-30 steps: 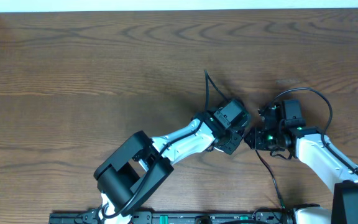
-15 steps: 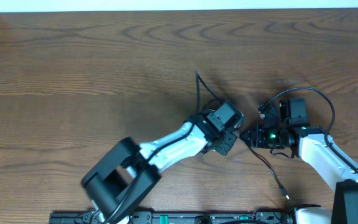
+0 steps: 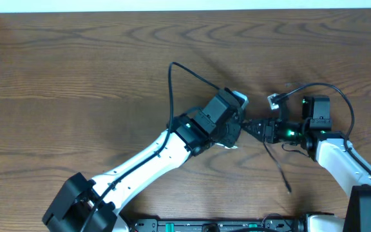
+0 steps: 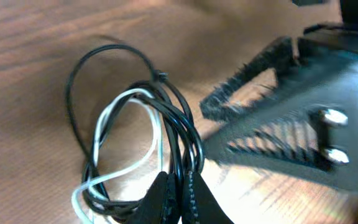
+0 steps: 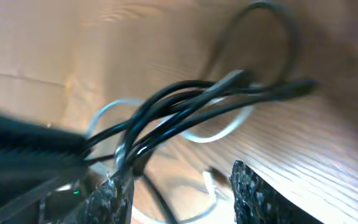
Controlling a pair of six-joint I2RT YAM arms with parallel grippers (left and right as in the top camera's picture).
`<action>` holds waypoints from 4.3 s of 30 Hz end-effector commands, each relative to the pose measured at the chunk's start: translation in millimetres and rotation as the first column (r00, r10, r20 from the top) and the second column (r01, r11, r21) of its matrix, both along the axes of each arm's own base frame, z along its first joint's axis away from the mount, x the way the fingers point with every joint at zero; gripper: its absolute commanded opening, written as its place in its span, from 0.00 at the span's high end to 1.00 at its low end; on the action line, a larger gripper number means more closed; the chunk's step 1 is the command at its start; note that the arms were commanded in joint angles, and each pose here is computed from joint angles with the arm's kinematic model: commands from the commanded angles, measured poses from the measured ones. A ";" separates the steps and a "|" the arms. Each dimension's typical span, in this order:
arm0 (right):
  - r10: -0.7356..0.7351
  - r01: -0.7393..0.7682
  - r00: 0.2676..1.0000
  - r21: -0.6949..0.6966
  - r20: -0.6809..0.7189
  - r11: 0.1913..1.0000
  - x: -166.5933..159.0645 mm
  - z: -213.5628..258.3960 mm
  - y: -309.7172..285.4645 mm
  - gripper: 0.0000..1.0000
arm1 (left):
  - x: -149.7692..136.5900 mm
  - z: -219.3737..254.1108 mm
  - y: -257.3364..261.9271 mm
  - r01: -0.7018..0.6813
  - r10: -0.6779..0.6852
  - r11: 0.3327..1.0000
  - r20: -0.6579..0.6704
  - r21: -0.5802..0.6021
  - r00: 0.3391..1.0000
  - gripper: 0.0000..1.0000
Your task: Untangle cables
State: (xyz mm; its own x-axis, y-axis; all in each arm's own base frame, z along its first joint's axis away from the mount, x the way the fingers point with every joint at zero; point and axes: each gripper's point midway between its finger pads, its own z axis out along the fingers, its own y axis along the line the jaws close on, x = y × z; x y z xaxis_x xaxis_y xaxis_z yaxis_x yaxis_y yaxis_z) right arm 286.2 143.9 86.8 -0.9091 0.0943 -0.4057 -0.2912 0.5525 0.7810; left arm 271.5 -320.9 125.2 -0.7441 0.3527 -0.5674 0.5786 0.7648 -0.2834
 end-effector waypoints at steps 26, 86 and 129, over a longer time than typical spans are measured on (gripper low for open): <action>-0.153 0.154 0.988 -0.062 0.016 0.986 31.0 1.6 -5.0 0.54 | 3.7 94.6 -34.3 0.008 -0.165 0.826 -0.228 -0.563 0.960 0.93; 0.045 -0.065 0.997 -0.331 -0.067 0.941 4.8 -45.1 7.7 0.62 | 7.3 -130.1 73.6 -0.238 0.309 0.949 -0.464 0.205 0.830 0.50; -0.114 0.123 0.987 -0.078 0.113 0.989 26.5 60.2 -15.1 0.36 | 22.3 74.6 62.1 -0.078 0.083 0.983 0.024 -0.168 0.996 0.93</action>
State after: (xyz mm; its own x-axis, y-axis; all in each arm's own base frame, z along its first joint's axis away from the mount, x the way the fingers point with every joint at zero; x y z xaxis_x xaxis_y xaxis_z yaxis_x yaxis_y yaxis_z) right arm 309.4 130.3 137.5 -0.8249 0.0861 -0.5587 -0.3649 0.6736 0.6427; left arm 293.7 -259.2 193.8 -0.7658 0.1806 -0.6171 0.5082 0.7581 -0.4087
